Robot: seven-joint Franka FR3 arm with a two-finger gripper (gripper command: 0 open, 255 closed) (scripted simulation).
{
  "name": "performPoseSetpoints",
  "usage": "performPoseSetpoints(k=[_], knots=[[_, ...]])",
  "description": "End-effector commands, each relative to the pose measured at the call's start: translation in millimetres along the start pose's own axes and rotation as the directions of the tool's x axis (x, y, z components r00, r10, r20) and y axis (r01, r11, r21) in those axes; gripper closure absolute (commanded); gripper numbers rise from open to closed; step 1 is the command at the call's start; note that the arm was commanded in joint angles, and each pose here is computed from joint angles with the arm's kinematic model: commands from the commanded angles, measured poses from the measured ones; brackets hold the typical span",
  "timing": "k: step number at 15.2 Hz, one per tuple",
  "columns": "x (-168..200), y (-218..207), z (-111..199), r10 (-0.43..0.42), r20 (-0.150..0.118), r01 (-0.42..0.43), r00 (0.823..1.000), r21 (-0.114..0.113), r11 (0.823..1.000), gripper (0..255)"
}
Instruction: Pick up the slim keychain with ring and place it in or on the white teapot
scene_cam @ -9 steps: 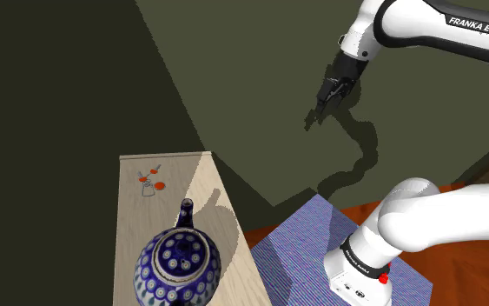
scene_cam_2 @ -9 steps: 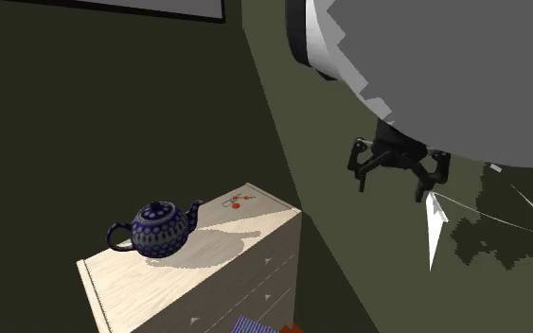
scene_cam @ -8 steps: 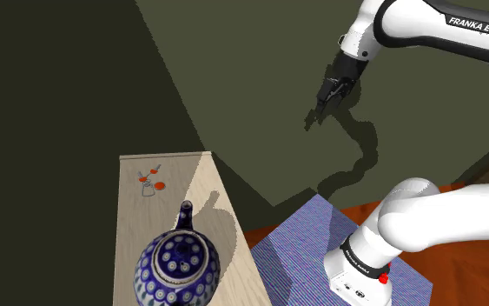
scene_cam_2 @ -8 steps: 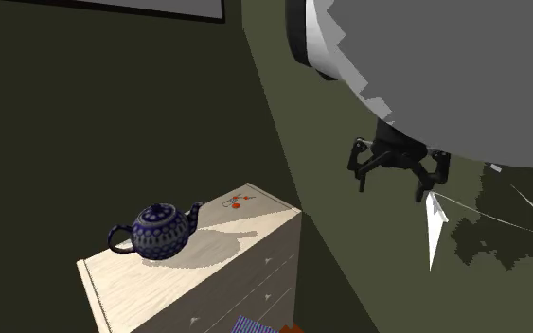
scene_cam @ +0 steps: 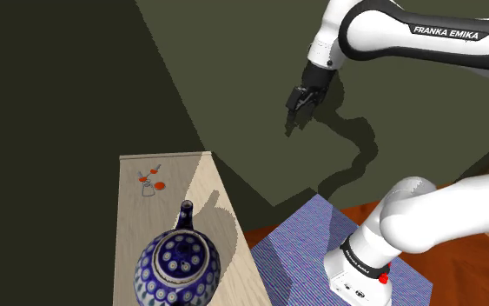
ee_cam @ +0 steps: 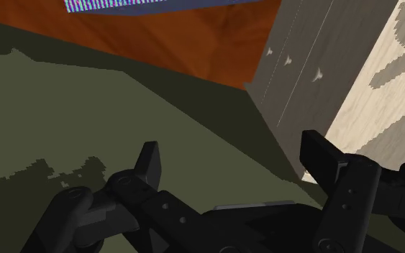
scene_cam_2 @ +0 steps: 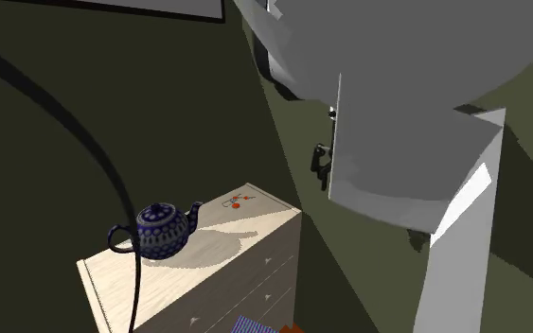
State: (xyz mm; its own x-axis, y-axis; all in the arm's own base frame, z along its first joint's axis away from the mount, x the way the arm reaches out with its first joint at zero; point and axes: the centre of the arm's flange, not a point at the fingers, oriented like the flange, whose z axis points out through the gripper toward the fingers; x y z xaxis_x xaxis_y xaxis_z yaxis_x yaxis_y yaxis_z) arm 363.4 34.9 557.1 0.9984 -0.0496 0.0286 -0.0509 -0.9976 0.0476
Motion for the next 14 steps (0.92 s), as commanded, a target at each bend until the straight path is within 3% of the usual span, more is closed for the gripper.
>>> performPoseSetpoints(k=[1, 14], knots=[[11, -22, 7, -0.001, 0.005, 0.001, 1.000, 0.001, 1.000, 0], [76, -171, 67, -0.012, 0.038, 0.012, 0.999, 0.006, 1.000, 0]])
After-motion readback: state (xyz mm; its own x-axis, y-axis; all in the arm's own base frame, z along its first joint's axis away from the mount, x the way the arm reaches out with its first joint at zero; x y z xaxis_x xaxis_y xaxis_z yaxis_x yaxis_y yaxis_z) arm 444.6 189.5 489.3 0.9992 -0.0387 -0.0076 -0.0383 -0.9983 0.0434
